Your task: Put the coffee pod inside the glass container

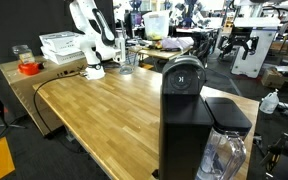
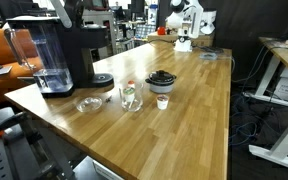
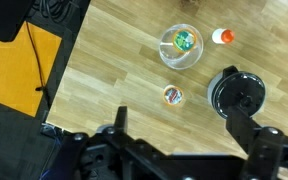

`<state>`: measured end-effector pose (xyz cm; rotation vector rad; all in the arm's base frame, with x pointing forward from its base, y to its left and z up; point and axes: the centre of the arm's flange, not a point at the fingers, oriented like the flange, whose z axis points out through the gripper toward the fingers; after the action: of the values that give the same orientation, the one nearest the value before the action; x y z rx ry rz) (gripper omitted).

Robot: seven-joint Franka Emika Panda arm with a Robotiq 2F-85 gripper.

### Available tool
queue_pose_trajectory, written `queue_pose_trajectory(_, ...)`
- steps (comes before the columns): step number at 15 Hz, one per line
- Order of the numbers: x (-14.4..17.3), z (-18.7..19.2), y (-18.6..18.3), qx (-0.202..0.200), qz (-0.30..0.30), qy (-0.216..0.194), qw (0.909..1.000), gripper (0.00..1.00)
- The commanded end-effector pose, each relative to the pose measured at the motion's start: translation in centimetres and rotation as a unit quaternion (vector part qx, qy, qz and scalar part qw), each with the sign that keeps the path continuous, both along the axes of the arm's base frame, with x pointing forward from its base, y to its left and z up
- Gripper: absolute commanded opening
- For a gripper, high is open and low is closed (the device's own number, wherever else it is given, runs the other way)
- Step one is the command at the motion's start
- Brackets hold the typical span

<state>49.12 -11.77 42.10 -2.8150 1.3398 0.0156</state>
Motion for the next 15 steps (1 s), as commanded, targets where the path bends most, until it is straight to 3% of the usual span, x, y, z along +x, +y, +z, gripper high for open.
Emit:
queue_pose_trajectory(1, -0.9, 0.4, 1.0, 0.01, 0.047, 0.005, 0.9988, 1.0)
queue_pose_trajectory(8, -0.5, -2.1, -0.6, 0.015, 0.051, 0.025, 0.9983, 1.0)
queue_pose_trajectory(15, 3.6, -6.5, -0.2, 0.072, 0.044, 0.041, 0.9956, 1.0)
